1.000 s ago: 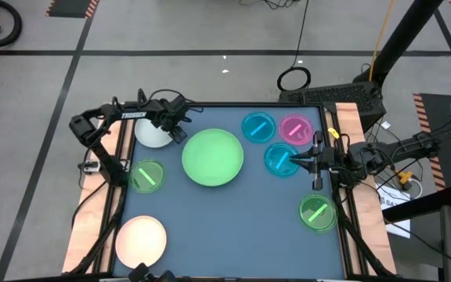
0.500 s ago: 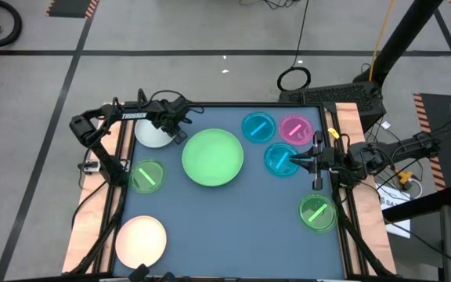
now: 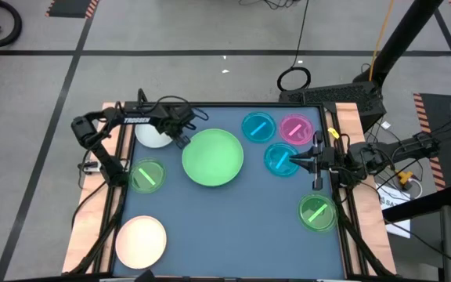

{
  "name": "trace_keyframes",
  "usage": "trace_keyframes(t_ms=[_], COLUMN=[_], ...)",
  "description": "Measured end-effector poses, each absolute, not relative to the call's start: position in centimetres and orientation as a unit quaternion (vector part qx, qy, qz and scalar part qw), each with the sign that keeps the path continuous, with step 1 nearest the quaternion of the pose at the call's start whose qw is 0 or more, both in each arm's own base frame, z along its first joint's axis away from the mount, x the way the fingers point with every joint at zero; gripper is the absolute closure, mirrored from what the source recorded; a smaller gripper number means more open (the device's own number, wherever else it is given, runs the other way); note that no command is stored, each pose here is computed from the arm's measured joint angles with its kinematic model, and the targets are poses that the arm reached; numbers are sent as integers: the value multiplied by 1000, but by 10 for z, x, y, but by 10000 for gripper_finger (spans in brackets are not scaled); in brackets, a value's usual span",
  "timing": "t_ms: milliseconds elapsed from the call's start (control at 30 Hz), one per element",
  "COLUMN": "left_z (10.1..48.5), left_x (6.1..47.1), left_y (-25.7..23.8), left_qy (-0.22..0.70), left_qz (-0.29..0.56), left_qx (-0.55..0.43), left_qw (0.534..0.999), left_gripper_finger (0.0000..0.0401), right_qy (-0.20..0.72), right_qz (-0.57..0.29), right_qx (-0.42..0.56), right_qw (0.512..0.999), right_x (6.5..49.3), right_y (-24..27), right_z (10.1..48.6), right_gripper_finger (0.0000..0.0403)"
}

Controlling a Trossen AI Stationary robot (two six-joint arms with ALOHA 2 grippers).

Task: Stack plastic plates
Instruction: Stack the white plate on top of the green plate

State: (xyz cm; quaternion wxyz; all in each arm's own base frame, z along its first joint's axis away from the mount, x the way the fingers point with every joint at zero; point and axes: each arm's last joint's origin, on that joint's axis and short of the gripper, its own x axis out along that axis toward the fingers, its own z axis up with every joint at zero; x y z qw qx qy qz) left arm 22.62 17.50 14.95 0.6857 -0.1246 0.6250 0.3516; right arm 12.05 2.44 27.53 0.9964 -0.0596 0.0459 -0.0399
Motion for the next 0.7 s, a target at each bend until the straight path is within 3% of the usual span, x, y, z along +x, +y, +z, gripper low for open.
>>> trace_keyframes(t_ms=[500,700], left_z=[173,185], left_x=[240,231], left_y=[159,154], left_qy=[636,621], left_qz=[339,375], left_qx=[-98,-143], left_qw=[686,674], left_gripper_finger=[396,370], right_qy=[47,48], right_qz=[-40,-40], right_qx=[-60,-60], right_qw=[996,996], right_x=[120,120], right_y=[24,24], right_z=[275,275], right_gripper_finger=[371,371])
